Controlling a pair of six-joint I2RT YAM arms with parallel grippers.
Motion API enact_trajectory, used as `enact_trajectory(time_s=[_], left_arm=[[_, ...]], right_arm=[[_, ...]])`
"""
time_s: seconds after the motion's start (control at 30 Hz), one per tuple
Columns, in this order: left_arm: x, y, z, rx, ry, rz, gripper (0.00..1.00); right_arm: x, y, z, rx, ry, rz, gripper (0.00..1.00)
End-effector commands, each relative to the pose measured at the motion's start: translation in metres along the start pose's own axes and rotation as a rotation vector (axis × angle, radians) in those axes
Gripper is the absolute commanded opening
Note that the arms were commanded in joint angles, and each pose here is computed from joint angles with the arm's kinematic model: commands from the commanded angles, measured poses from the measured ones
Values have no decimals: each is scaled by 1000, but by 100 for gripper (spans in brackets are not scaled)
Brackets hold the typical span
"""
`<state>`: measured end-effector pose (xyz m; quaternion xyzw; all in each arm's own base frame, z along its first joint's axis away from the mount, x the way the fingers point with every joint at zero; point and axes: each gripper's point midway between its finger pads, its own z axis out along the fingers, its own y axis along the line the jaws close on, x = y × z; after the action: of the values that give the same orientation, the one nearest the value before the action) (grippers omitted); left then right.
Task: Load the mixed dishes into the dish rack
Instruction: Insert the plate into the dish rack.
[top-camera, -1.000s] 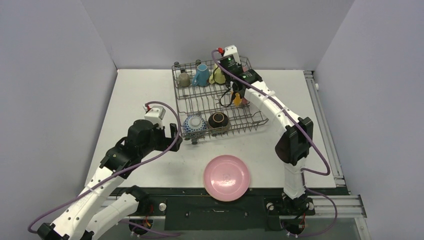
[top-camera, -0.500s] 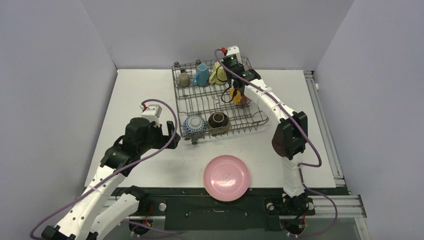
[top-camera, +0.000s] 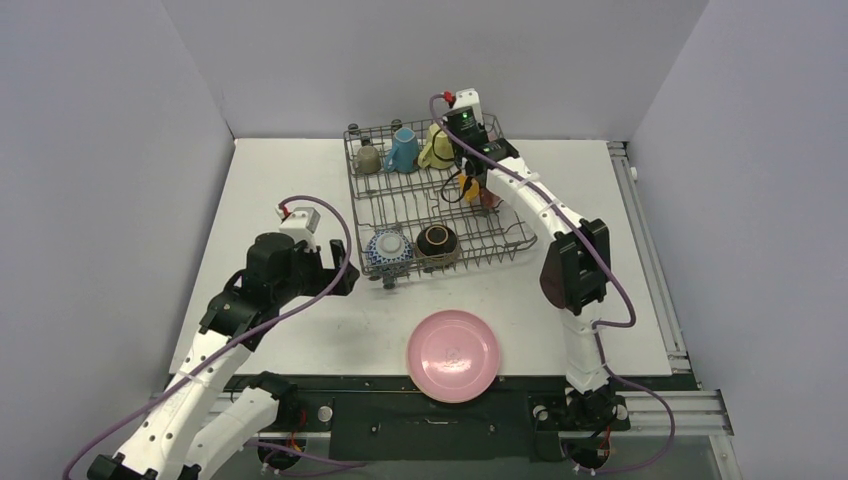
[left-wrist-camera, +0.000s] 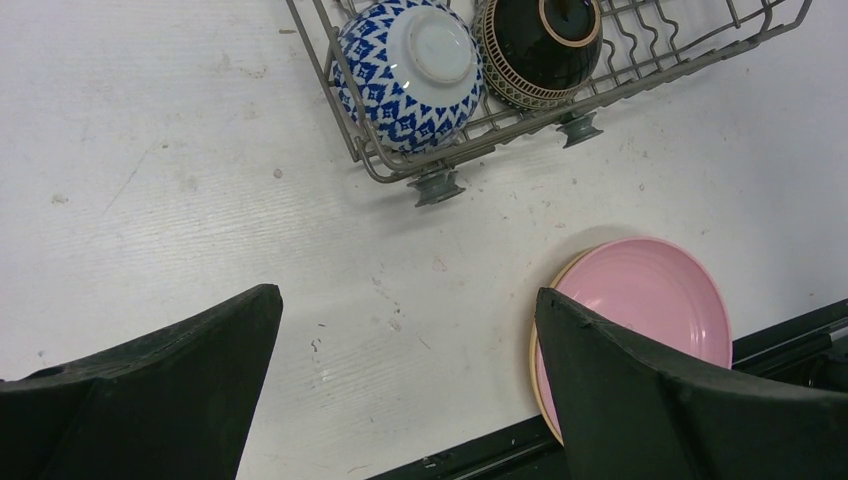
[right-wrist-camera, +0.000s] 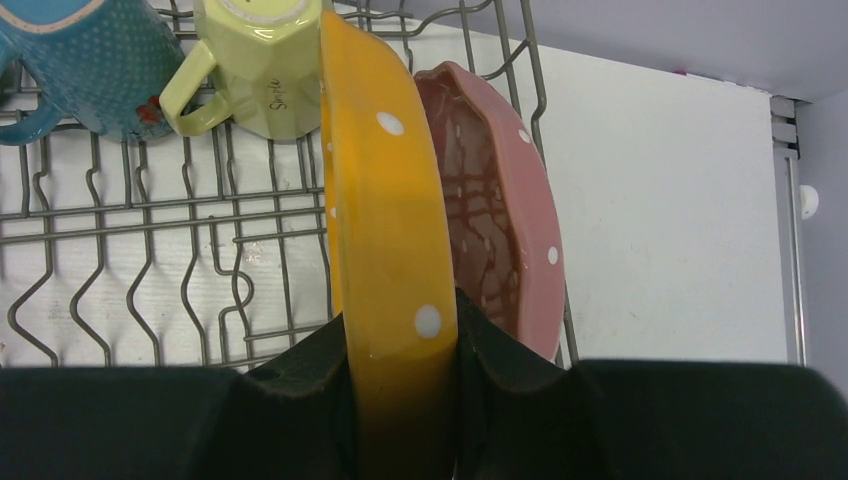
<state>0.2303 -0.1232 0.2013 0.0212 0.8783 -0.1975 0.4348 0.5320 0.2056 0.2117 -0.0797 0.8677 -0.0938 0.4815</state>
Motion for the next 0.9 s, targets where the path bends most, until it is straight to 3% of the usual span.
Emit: enact_trajectory(time_s=[0.0,0.87], left_arm=[[-17,-6,1,38,-60,10,96],[-20,-1,1,40,-69,-12,96]], right_arm=[[-67,-12,-9,26,-198,126,0],[-28,1,33,31,-132,144,0]])
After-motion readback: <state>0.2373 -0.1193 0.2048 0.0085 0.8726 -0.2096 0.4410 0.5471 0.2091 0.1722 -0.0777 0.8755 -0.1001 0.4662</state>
